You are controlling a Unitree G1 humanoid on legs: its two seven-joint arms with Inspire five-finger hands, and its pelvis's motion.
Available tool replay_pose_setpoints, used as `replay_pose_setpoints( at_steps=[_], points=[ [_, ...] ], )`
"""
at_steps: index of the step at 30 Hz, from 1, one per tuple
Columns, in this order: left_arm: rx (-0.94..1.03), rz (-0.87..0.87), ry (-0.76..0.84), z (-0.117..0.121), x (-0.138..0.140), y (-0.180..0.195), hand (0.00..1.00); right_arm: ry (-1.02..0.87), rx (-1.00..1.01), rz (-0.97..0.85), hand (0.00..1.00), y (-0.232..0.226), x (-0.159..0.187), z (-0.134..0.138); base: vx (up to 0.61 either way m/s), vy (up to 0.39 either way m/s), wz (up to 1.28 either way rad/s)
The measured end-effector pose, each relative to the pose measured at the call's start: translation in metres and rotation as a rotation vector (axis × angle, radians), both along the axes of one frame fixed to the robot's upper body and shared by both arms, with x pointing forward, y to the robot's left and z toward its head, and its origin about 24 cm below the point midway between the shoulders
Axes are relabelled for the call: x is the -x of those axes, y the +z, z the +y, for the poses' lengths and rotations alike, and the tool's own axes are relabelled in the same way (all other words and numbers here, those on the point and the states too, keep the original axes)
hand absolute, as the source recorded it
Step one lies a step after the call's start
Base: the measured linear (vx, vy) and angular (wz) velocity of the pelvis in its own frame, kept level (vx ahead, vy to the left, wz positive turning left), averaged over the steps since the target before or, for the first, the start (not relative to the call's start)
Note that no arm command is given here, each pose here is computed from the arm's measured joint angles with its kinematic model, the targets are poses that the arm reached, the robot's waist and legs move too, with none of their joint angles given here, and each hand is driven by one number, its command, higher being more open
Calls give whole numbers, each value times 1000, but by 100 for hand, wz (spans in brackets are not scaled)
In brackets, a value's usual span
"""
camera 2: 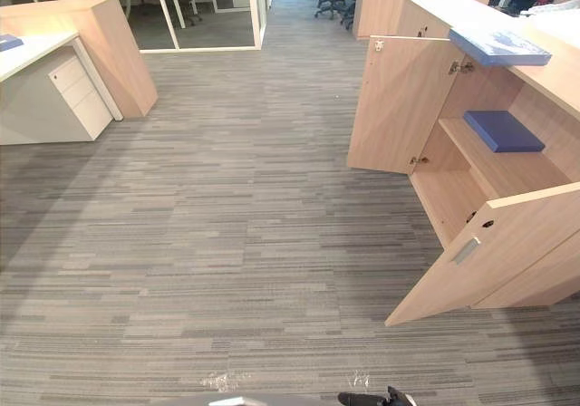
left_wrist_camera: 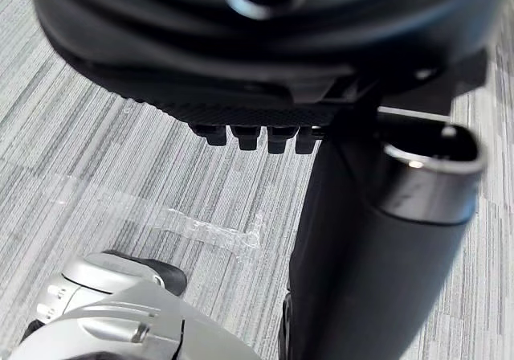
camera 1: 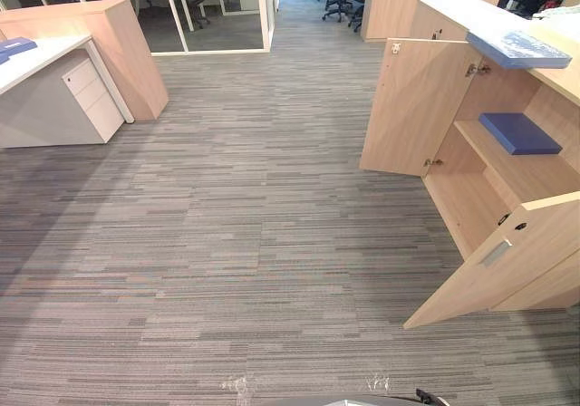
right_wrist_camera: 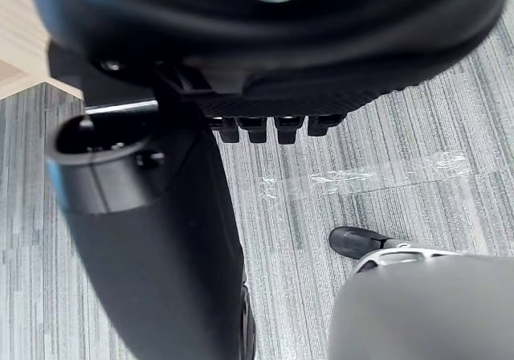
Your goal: Walk over to the cabinet, pick up the folder, carry it to the office cabinet, place the folder inside the office cabinet, then close the office cabinet door
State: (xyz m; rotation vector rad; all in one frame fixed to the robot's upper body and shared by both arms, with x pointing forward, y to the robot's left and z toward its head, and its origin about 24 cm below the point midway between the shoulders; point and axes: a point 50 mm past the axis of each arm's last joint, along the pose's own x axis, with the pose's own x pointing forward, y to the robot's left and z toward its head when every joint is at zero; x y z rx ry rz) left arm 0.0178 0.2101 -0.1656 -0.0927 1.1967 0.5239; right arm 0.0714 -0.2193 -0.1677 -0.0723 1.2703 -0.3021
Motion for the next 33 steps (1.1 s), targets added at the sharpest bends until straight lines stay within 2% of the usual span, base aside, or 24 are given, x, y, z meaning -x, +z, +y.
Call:
replay_pose_setpoints(
  at_steps=[3, 7, 27, 31, 33],
  points=[
    [23, -32, 29, 0, -2, 0, 100, 2, -11, -23, 100, 1, -9, 4, 0, 0, 0],
    [36, -54, 36, -1, -5, 1, 100, 8, -60, -45, 100, -1, -18, 23, 0, 0, 0],
    [25, -68, -38, -2, -12, 3, 100, 31, -75, -70, 100, 1, -28, 28, -4, 2, 1],
    [21, -112, -34, -1, -28, 4, 100, 32, -82, -95, 100, 3, -38, 31, -67, 20, 11],
    [21, -147, 18, 1, -31, 6, 100, 3, -91, -104, 100, 3, -40, 32, -61, 27, -1]
  ],
)
